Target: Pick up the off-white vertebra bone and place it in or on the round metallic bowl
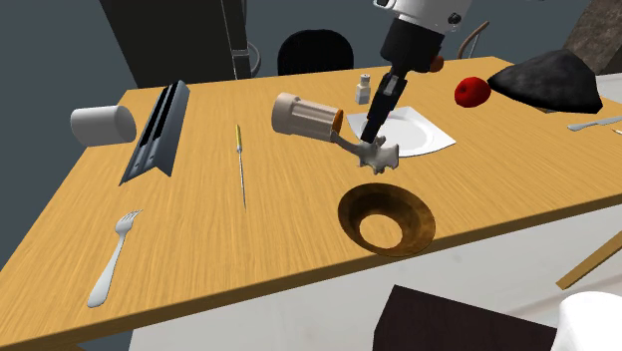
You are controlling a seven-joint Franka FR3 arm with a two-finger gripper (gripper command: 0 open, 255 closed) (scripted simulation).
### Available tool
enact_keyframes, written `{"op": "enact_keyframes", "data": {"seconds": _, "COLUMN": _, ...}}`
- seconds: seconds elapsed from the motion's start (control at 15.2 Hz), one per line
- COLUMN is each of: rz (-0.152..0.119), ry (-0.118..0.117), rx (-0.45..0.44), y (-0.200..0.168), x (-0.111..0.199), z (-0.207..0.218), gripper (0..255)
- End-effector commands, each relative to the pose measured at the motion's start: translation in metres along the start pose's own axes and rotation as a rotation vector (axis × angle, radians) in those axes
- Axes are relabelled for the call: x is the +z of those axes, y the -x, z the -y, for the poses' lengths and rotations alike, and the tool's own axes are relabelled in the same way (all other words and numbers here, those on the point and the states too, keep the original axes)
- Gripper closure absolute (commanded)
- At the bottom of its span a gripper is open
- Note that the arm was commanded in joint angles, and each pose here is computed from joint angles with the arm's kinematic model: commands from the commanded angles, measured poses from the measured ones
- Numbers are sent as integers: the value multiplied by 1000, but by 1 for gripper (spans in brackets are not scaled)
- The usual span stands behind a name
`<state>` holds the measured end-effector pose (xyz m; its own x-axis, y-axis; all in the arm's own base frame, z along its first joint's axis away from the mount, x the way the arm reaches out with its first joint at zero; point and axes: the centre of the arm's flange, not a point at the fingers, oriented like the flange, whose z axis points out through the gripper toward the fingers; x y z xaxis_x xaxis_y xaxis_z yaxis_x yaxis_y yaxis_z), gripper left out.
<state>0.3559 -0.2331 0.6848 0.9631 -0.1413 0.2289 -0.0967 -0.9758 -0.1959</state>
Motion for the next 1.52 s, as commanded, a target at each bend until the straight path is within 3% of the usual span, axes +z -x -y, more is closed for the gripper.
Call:
{"op": "enact_keyframes", "data": {"seconds": 0.0, "rz": 0, "ry": 2, "rx": 1, "y": 18, "x": -5, "z": 19, "gripper": 255}}
{"op": "enact_keyframes", "data": {"seconds": 0.2, "rz": 0, "ry": 2, "rx": 1, "y": 49, "x": -11, "z": 50, "gripper": 255}}
{"op": "enact_keyframes", "data": {"seconds": 1.25, "rz": 0, "ry": 2, "rx": 1, "y": 69, "x": 72, "z": 33, "gripper": 255}}
{"op": "enact_keyframes", "data": {"seconds": 1.45, "rz": 0, "ry": 2, "rx": 1, "y": 69, "x": 72, "z": 33, "gripper": 255}}
